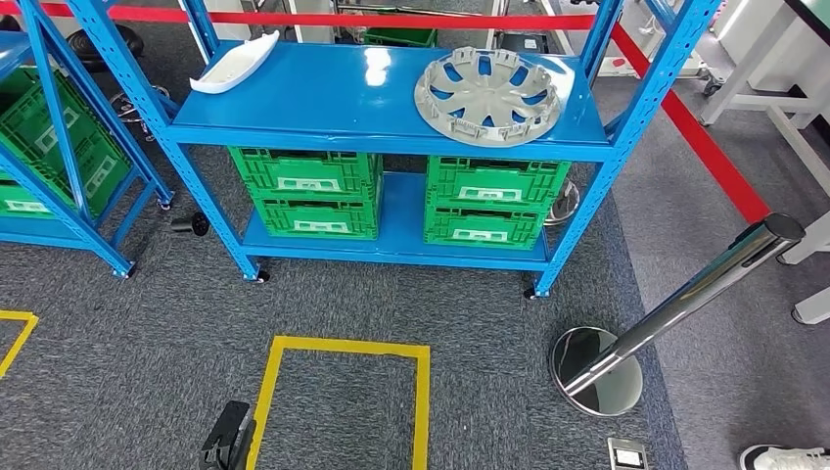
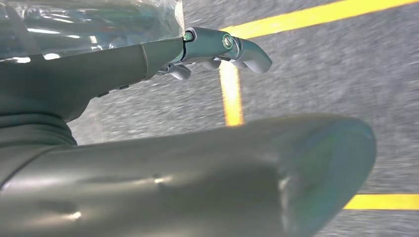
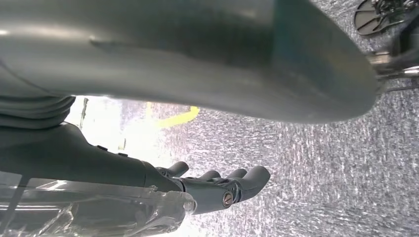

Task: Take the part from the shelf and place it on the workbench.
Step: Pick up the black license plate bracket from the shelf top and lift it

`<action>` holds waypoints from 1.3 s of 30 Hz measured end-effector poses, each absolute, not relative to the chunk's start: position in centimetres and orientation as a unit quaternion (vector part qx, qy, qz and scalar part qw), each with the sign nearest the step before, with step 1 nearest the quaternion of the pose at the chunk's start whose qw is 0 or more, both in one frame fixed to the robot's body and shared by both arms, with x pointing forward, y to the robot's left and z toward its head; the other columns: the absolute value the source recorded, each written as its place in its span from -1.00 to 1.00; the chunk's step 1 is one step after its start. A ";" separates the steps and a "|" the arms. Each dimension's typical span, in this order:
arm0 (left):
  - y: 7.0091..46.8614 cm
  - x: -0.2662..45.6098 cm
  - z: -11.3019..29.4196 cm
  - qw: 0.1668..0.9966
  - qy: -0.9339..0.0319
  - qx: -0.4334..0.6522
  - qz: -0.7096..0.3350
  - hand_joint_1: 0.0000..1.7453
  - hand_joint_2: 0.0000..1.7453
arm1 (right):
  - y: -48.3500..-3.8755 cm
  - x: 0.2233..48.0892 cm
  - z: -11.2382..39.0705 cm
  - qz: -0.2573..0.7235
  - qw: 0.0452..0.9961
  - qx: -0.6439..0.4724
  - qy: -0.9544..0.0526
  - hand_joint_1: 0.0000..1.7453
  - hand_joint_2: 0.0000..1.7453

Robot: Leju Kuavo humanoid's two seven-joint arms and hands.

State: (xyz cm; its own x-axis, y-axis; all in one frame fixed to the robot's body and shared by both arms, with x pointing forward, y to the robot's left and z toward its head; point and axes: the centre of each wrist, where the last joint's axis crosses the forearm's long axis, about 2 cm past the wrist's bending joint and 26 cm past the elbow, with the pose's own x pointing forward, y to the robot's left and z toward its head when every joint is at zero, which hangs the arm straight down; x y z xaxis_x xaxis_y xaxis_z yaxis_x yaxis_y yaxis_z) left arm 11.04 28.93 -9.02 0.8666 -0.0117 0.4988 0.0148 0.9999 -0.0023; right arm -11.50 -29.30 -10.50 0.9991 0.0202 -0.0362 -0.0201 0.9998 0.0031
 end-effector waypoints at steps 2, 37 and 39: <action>28.9 9.8 -9.3 0.969 -0.246 -0.004 -0.007 -1.00 -1.00 | -29.3 -10.2 -10.7 0.010 1.000 0.001 0.005 -1.00 -1.00; 28.8 6.6 -10.0 0.978 -0.210 -0.005 -0.007 -1.00 -1.00 | -29.3 -6.5 -11.1 0.010 0.999 0.001 -0.035 -1.00 -1.00; 28.7 2.1 -10.7 0.988 -0.157 -0.006 -0.006 -1.00 -1.00 | -29.2 -1.9 -11.3 0.010 0.996 0.002 -0.090 -1.00 -1.00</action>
